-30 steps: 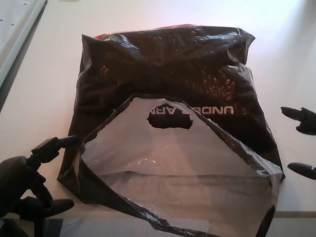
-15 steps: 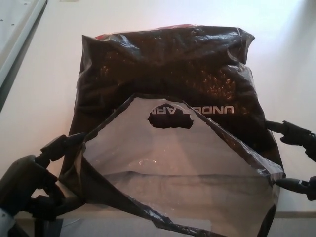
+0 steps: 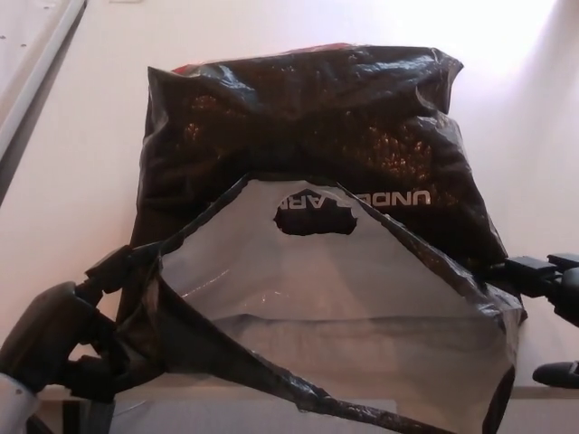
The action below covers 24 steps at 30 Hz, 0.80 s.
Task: A plastic bag is kept infront of the robot in the middle of the desk and the robot uses both its hands to grab it from the top and lifts it up and then releases it.
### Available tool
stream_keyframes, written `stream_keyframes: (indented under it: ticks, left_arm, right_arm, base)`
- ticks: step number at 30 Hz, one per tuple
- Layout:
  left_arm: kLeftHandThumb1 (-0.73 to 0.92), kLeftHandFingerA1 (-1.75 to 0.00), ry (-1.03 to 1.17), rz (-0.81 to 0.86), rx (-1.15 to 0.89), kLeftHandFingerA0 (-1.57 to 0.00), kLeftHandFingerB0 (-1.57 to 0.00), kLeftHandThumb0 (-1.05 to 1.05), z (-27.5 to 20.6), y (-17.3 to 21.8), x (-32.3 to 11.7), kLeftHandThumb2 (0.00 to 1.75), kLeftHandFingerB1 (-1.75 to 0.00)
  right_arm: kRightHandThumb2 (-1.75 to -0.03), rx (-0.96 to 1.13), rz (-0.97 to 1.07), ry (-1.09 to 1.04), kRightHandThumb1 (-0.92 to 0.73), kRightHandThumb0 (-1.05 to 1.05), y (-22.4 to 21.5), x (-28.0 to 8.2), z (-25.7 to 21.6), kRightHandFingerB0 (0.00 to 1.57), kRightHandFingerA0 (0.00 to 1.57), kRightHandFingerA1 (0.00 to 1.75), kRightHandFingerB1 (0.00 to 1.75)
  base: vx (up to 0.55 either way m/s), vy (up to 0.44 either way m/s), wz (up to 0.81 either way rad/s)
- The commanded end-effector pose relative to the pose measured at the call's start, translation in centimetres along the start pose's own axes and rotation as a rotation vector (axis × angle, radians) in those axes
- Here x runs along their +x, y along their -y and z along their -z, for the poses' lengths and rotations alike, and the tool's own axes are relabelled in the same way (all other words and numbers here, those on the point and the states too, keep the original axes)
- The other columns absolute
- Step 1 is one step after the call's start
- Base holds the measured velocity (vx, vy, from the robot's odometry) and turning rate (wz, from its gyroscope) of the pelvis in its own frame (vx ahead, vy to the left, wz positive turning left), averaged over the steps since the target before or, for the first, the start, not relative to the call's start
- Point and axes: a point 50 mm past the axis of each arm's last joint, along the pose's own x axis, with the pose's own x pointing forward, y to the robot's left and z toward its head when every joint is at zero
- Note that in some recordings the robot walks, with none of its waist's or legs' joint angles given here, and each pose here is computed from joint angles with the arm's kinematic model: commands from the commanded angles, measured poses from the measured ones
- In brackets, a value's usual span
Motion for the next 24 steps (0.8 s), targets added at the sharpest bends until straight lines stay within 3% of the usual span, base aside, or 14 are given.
stream_keyframes:
  ticks: [1,7,17,18,19,21,22,23,24]
  left_arm:
    - [0.39,-0.42,-0.035,0.017,-0.004,-0.23,-0.16,-0.62,0.4,0.0,-0.1,0.71,-0.38]
    - [0.39,-0.42,-0.038,0.020,-0.003,-0.23,-0.17,-0.62,0.4,0.0,-0.1,0.71,-0.38]
    - [0.43,-0.42,-0.055,0.037,-0.035,-0.22,-0.18,-0.65,-0.3,1.4,0.3,0.75,-0.39]
    - [0.45,-0.42,-0.057,0.058,-0.037,-0.17,-0.13,-0.67,-0.4,1.5,0.4,0.77,-0.39]
    - [0.56,-0.32,-0.060,0.086,-0.036,-0.18,-0.16,-0.71,-0.7,1.7,0.5,0.58,-0.28]
    - [0.56,-0.31,-0.068,0.118,-0.037,-0.17,-0.16,-0.73,-1.2,1.9,0.8,0.58,-0.28]
    - [0.25,-0.50,-0.073,0.121,-0.043,0.00,0.00,-0.37,-1.6,2.1,0.8,0.89,-0.48]
    - [0.25,-0.50,-0.073,0.119,-0.044,0.00,0.00,-0.37,-1.9,2.3,0.8,0.89,-0.48]
    - [0.55,-0.31,-0.069,0.107,-0.048,-0.18,-0.16,-0.66,-2.3,2.6,0.9,0.57,-0.29]
  right_arm:
    - [-0.88,-0.130,-0.012,0.064,-0.32,-0.34,0.0,-0.1,-0.1,0.00,0.04,0.50,0.50]
    - [-0.87,-0.118,0.000,0.076,-0.32,-0.33,-0.2,0.3,-0.5,0.00,0.03,0.50,0.50]
    - [-0.93,0.251,0.207,0.042,-0.40,-0.35,-3.1,2.7,-3.2,0.00,0.04,0.50,0.51]
    - [-0.71,0.268,0.226,0.047,-0.46,-0.56,-3.3,2.9,-3.4,0.04,0.14,0.48,0.32]
    - [-0.59,0.317,0.244,0.038,-0.55,-0.50,-3.6,3.4,-3.6,0.03,0.13,0.43,0.23]
    - [-0.57,0.393,0.262,0.018,-0.57,-0.51,-4.0,4.1,-4.0,0.00,0.13,0.41,0.27]
    - [-0.57,0.429,0.273,0.010,-0.58,-0.53,-4.2,4.5,-4.2,0.00,0.13,0.42,0.25]
    - [-0.57,0.449,0.281,0.007,-0.58,-0.53,-4.2,4.7,-4.3,0.00,0.13,0.42,0.25]
    - [-0.68,0.487,0.293,-0.003,-0.53,-0.53,-4.4,5.0,-4.5,0.00,0.09,0.46,0.18]
  base:
    - [0.00,0.000,0.00]
    - [0.00,0.000,0.00]
    - [0.00,0.000,0.00]
    - [0.00,0.000,0.00]
    - [0.00,0.000,0.00]
    - [0.00,0.000,0.00]
    - [0.00,0.000,0.00]
    - [0.00,0.000,0.00]
    - [0.00,0.000,0.00]
